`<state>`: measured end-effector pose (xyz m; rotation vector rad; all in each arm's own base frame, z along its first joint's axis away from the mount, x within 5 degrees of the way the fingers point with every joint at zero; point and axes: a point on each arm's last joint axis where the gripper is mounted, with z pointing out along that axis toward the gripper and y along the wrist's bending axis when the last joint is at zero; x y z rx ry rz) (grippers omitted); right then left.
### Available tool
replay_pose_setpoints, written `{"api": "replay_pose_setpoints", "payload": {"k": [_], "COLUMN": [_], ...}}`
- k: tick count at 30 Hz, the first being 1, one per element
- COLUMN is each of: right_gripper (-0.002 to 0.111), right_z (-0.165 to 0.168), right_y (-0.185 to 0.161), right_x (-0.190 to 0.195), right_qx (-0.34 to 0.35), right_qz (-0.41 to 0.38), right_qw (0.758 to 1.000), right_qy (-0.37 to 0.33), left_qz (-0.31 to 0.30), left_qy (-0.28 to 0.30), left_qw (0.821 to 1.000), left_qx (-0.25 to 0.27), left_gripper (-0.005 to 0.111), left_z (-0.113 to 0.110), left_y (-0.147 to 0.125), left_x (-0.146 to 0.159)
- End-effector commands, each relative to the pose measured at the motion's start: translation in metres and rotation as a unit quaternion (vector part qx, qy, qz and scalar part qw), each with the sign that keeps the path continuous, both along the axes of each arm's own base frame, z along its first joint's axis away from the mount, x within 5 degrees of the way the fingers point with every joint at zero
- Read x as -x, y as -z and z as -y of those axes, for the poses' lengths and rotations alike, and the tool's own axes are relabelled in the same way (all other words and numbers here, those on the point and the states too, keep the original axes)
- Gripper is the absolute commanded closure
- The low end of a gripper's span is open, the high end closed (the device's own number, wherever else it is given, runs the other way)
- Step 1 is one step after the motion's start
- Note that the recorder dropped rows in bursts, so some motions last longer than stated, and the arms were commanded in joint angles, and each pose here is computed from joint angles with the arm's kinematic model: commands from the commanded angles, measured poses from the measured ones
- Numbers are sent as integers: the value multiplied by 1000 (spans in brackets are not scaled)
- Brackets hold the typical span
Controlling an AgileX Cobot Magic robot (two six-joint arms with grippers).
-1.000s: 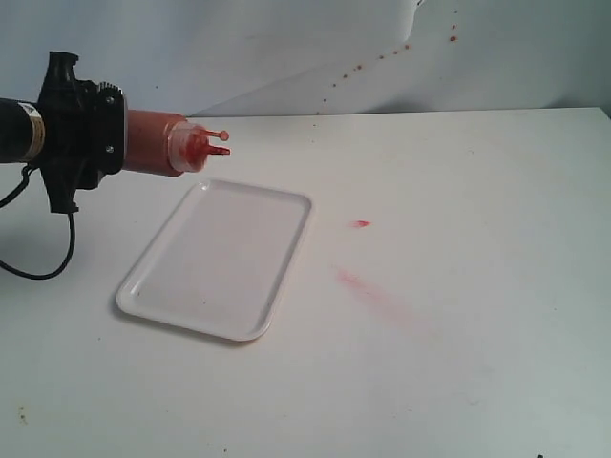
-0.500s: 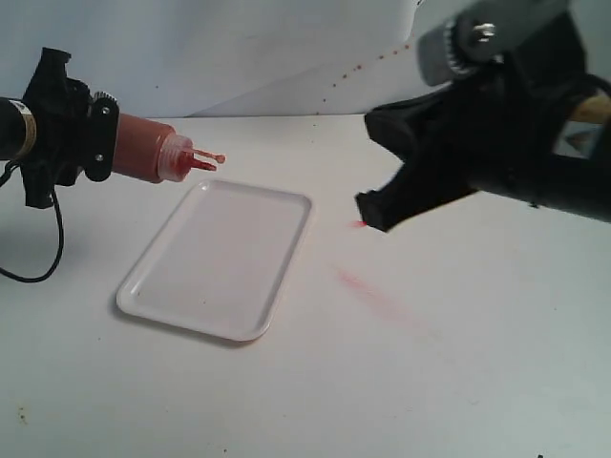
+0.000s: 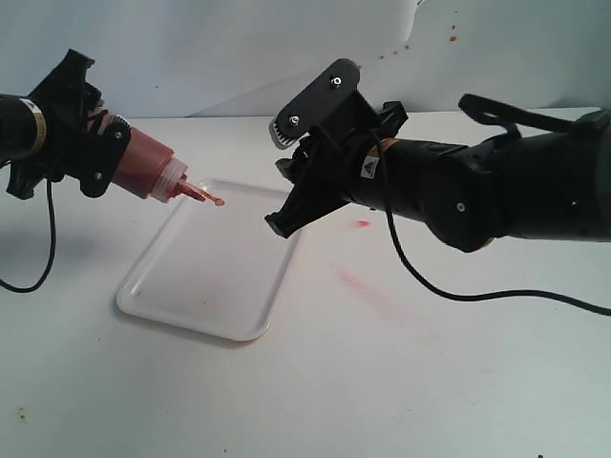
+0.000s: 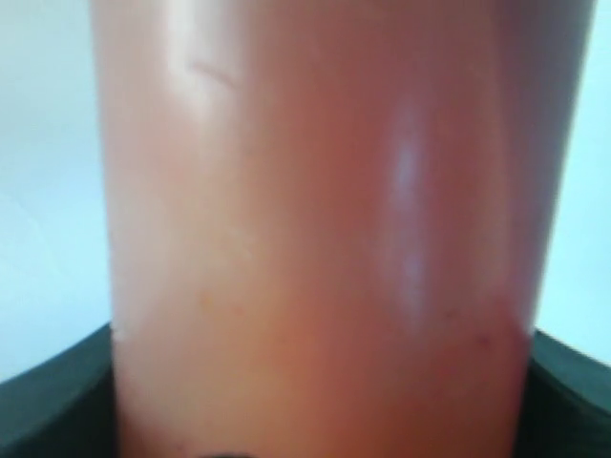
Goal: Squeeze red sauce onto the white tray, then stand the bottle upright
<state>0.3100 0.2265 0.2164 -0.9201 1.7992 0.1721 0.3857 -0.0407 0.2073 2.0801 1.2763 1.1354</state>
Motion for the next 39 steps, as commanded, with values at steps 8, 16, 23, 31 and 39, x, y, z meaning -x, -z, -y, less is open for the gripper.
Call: {"api": "replay_pose_setpoints", "payload": {"k": [8, 16, 23, 31, 39], "right_gripper": [3, 3, 3, 3, 3], "right_z": [-22, -54, -71, -101, -134], "right_y": [24, 39, 62, 66, 70], "right_x": [-6, 6, -7, -34, -38], "right_qx": [-70, -105, -109, -125, -119], "right_qz": [20, 96, 71, 57, 53], "right_qw": [997, 987, 989, 987, 986], "right_qy": [-7, -75, -71, -80, -104], "left_qz": [19, 21, 19, 18, 17], "left_qy": [17, 19, 31, 34, 44], "left_qw": [999, 998, 997, 997, 996], "left_qx": [-28, -48, -62, -65, -72], "left_gripper": [107, 107, 107, 107, 107], "left_z": [18, 16, 16, 17, 17], "left_y": [-11, -12, -12, -12, -12], "left_x": [3, 3, 3, 3, 3]}}
